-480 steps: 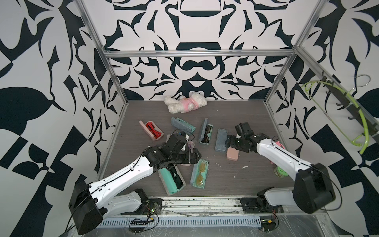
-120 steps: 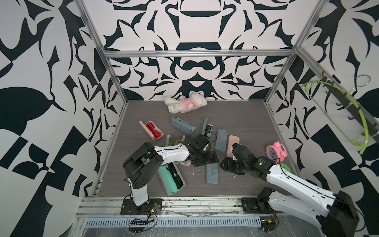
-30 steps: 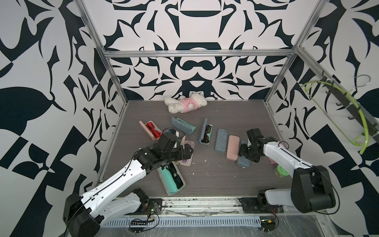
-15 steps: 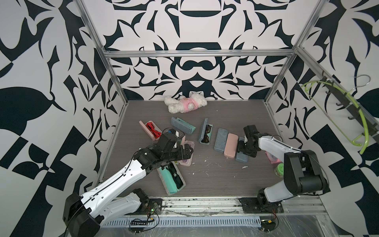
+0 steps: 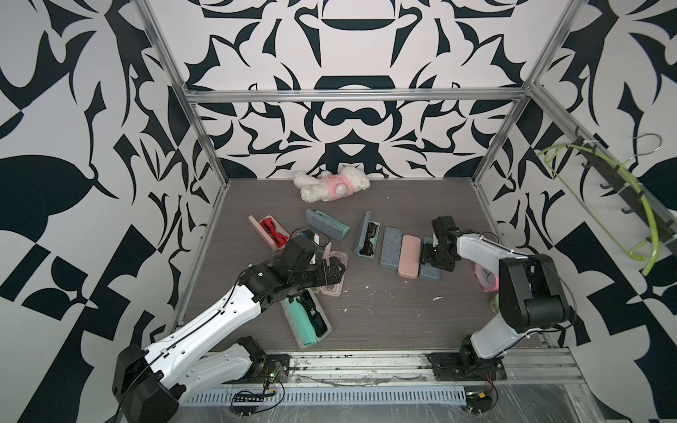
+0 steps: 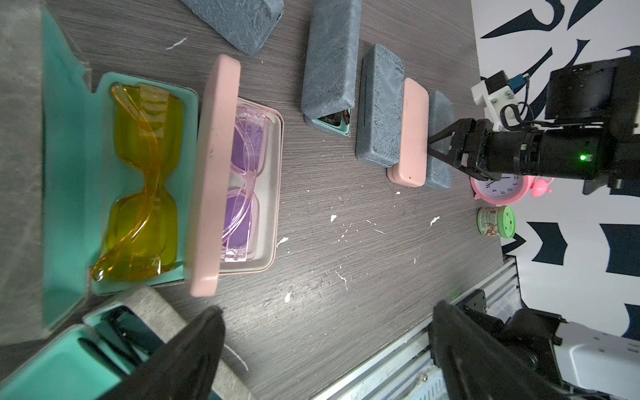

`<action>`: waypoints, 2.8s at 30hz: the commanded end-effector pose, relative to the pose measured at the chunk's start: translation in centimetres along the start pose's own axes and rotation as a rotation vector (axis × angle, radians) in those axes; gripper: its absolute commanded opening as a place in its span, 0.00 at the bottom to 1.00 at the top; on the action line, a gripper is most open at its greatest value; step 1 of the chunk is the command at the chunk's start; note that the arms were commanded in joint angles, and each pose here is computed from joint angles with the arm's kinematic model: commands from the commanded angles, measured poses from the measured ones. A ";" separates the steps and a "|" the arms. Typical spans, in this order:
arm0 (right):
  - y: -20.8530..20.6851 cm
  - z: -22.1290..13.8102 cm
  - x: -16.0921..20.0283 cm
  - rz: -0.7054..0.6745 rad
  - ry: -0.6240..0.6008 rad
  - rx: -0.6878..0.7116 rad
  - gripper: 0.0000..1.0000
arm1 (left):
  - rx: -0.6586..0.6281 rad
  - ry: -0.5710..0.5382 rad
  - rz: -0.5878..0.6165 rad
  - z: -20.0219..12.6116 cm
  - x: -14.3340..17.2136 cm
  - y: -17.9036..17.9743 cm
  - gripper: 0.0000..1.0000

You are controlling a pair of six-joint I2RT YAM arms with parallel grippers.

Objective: Close the glasses case
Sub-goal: Adjust the glasses case at the center of the board, then pick up the glasses case at the center of the board.

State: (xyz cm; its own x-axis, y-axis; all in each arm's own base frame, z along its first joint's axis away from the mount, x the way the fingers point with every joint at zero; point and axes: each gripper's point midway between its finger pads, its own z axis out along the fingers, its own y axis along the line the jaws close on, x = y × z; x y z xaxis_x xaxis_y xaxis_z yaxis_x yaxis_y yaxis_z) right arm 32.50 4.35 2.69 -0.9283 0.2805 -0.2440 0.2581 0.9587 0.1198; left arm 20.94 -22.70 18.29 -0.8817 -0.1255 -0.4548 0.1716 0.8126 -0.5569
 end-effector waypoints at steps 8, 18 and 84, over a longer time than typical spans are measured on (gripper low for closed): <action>2.8 -2.6 -2.7 -0.039 -0.085 -0.118 0.87 | 0.016 0.015 0.004 0.8 0.0 -0.3 0.99; 2.9 -4.5 -2.8 -0.032 -0.098 -0.161 0.90 | 0.042 0.059 0.014 2.3 -0.6 -1.9 0.99; 2.6 -10.7 0.3 0.055 -0.154 -0.447 0.56 | -0.094 0.278 0.182 19.7 -10.8 -0.9 0.68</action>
State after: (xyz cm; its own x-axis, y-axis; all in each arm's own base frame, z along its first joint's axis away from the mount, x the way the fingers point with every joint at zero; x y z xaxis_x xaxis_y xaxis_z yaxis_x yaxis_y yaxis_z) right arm 31.43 5.41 12.73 -0.8448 0.3791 -0.3777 0.1586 0.8515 0.4999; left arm 39.03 -33.53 10.59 -0.9309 0.1382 -0.3382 0.2890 0.8448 -0.4504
